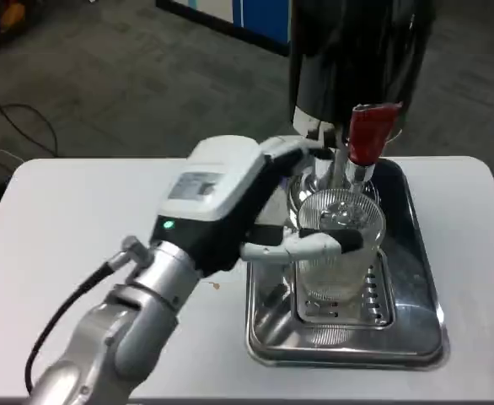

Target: Grasp the cup under the faucet to collect the drink, then remove the cup.

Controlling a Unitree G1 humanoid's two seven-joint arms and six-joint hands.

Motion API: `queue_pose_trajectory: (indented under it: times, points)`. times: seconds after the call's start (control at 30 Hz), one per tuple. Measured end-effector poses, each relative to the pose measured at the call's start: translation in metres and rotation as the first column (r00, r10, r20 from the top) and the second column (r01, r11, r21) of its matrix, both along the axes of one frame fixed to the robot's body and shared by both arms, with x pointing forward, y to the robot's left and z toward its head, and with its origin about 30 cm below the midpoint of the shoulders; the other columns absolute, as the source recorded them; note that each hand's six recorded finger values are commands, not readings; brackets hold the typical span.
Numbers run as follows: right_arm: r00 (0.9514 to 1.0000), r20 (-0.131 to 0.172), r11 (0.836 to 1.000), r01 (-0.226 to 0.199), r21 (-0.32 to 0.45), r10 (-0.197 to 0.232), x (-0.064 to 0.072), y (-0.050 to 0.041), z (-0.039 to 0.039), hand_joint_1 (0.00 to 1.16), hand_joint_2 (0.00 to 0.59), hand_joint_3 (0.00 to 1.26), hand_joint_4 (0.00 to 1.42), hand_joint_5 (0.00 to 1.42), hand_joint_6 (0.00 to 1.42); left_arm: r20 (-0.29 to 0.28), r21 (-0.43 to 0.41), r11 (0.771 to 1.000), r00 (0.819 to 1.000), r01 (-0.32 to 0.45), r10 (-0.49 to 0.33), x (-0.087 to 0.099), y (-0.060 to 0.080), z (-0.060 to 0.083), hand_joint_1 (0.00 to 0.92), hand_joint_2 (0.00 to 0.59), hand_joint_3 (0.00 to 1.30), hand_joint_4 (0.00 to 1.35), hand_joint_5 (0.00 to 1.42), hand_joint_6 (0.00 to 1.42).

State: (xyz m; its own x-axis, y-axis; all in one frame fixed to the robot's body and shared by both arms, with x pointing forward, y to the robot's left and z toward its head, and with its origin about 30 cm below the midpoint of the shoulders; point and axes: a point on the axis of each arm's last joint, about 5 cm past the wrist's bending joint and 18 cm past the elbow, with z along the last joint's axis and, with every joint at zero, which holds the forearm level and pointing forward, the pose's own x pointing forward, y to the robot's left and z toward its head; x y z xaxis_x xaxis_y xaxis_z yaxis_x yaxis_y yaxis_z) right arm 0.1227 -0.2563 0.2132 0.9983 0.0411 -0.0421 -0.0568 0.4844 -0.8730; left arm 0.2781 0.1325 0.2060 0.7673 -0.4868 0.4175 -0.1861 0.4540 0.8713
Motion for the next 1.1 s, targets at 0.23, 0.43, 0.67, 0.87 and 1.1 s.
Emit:
queue_pose_trajectory:
  times: [0.23, 0.43, 0.67, 0.87, 1.1]
  points:
    - [0.9999, 0.006, 1.000, -0.013, 0.014, 0.013, 0.002, 0.0017, -0.0005, 0.28, 0.455, 0.17, 0.04, 0.06, 0.00, 0.026, -0.068, 0.998, 1.000, -0.012, 0.014, -0.025, 0.020, 0.005, 0.156, 0.081, 0.32, 0.25, 0.42, 0.73]
    - [0.9998, 0.008, 1.000, -0.017, 0.025, 0.017, 0.002, 0.0018, -0.0009, 0.29, 0.454, 0.18, 0.05, 0.07, 0.00, 0.086, -0.170, 0.985, 0.996, 0.006, 0.009, -0.049, 0.039, 0.023, 0.077, 0.112, 0.39, 0.36, 0.40, 0.60]
    - [0.9996, 0.006, 0.999, -0.027, 0.029, 0.027, 0.002, 0.0036, -0.0017, 0.30, 0.454, 0.18, 0.06, 0.07, 0.00, 0.034, -0.297, 0.939, 0.985, 0.174, -0.172, -0.059, 0.051, 0.053, 0.000, 0.134, 0.34, 0.32, 0.38, 0.46]
    - [0.9989, 0.013, 0.998, -0.046, 0.036, 0.046, 0.003, 0.0076, -0.0021, 0.30, 0.454, 0.17, 0.06, 0.07, 0.00, -0.086, -0.488, 0.798, 0.891, 0.353, -0.446, -0.053, 0.051, 0.087, 0.000, 0.134, 0.22, 0.18, 0.28, 0.37]
    - [0.9978, 0.019, 0.997, -0.065, 0.041, 0.064, 0.005, 0.0113, -0.0024, 0.30, 0.454, 0.17, 0.07, 0.07, 0.00, -0.209, -0.603, 0.660, 0.711, 0.447, -0.672, -0.044, 0.039, 0.115, 0.000, 0.092, 0.13, 0.09, 0.21, 0.27]
